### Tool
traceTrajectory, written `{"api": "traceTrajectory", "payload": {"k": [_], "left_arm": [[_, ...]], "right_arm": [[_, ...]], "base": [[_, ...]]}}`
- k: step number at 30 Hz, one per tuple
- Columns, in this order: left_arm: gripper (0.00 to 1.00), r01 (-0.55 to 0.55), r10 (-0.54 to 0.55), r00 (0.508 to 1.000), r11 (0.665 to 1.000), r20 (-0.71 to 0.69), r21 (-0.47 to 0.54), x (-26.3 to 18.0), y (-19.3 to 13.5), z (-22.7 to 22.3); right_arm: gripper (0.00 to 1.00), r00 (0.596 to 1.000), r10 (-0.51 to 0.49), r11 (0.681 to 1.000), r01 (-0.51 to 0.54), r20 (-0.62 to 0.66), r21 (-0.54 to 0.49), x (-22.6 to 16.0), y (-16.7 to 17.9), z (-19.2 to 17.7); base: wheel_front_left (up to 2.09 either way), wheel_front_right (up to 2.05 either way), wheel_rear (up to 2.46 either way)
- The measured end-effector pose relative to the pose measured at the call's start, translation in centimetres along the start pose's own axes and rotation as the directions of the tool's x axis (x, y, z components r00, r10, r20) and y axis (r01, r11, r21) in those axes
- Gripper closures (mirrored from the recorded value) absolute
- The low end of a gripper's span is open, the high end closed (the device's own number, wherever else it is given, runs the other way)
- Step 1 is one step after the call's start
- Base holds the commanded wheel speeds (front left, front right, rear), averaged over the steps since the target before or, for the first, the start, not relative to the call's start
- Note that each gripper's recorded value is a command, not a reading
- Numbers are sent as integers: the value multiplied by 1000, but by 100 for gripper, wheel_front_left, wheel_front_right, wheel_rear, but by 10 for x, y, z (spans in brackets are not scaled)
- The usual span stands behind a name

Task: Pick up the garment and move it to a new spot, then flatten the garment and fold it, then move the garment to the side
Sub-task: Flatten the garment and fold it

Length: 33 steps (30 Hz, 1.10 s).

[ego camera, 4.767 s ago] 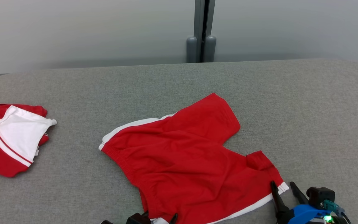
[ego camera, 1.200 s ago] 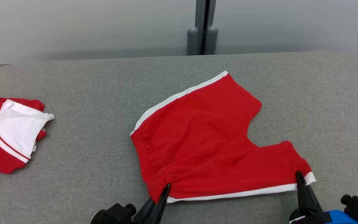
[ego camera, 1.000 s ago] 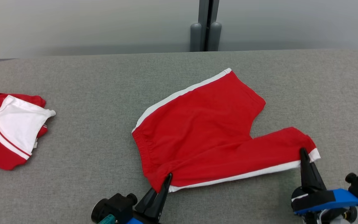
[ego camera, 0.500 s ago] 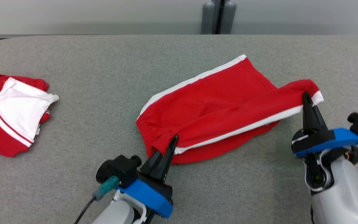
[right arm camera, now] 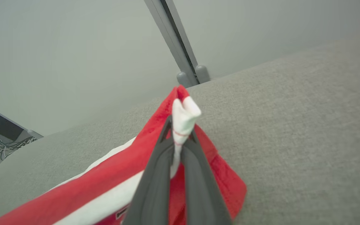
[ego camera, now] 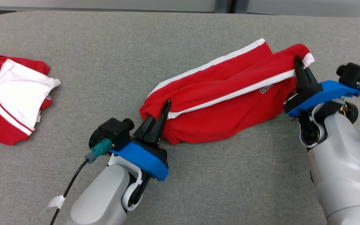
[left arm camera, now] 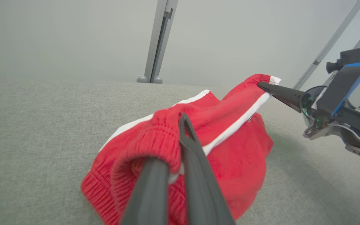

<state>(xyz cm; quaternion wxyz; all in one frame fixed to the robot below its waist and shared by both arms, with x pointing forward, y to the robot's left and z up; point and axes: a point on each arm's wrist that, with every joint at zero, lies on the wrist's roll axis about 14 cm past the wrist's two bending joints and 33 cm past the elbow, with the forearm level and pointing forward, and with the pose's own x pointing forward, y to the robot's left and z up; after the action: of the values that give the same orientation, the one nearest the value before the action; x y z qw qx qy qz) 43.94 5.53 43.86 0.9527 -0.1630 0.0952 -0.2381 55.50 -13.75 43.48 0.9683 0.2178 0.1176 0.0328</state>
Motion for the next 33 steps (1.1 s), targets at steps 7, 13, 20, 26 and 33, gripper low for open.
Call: {"api": "traceTrajectory", "payload": {"k": [7,13,20,26,33], "left_arm": [[0,-61,61,998,998,2,-2,4,21,3],[0,-83,83,997,997,1,9,0,25,2],[0,-153,153,988,987,0,38,-30,41,-2],[0,-249,246,968,967,55,50,-60,63,11],[0,-380,355,918,914,174,143,-81,88,45]], "right_arm": [[0,999,25,999,-25,-23,-23,20,15,-6],[0,999,34,998,-36,-31,-58,18,18,-10],[0,999,35,988,-39,-32,-148,3,4,-7],[0,997,13,976,-28,-71,-218,-13,-19,-18],[0,993,4,966,-34,-115,-255,-14,-27,-28]], "base": [[0,0,0],[0,0,0],[0,0,0],[0,0,0],[0,0,0]]}}
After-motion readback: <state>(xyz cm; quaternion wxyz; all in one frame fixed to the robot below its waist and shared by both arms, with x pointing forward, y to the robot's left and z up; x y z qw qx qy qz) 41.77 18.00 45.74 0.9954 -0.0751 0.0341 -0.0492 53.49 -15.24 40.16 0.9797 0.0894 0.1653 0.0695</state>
